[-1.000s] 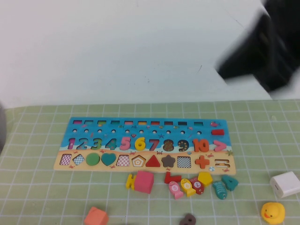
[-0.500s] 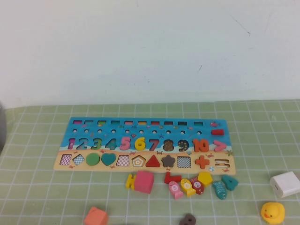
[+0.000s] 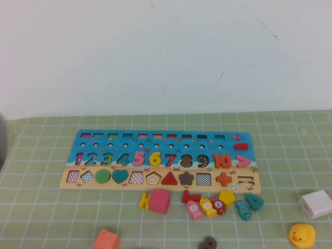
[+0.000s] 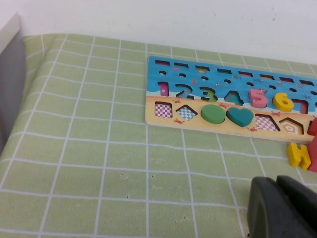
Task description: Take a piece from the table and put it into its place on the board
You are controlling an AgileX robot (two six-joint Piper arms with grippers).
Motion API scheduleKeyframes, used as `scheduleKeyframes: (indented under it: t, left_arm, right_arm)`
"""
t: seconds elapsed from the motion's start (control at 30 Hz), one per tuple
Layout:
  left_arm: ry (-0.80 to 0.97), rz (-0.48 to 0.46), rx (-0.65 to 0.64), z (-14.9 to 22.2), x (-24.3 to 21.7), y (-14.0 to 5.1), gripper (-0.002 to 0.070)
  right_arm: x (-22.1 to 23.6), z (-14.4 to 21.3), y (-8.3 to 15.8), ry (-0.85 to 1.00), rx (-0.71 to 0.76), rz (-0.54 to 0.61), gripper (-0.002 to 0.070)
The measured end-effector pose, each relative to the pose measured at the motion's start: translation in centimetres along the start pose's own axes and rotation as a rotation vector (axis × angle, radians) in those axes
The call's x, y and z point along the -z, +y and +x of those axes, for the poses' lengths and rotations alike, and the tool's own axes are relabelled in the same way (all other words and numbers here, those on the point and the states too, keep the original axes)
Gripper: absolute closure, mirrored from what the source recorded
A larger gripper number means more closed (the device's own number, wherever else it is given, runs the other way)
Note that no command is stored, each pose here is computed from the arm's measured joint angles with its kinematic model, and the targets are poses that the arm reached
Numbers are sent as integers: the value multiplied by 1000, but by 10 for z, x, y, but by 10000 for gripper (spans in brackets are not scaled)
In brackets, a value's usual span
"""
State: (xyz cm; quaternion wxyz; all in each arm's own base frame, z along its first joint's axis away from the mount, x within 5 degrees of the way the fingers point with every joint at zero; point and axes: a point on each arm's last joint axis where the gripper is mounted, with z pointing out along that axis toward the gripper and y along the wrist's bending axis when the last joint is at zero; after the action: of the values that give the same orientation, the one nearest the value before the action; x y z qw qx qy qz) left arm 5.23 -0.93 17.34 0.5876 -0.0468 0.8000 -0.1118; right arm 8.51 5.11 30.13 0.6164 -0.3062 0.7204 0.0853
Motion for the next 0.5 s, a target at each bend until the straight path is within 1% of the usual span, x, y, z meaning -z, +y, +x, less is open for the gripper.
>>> scheduleKeyframes:
  t: [0.1, 0.23, 0.33, 0.5]
  left_arm:
    - [0, 0, 0, 0, 0, 0, 676]
    - [0, 0, 0, 0, 0, 0, 676]
    - [0, 0, 0, 0, 0, 0, 676]
    - [0, 0, 0, 0, 0, 0, 676]
  right_arm:
    - [2, 22, 3, -36, -37, 38, 678]
    - [5, 55, 2, -38, -71, 153, 678]
    - [10, 76, 1, -27, -102, 261, 678]
    - [20, 104, -2, -24, -138, 475, 678]
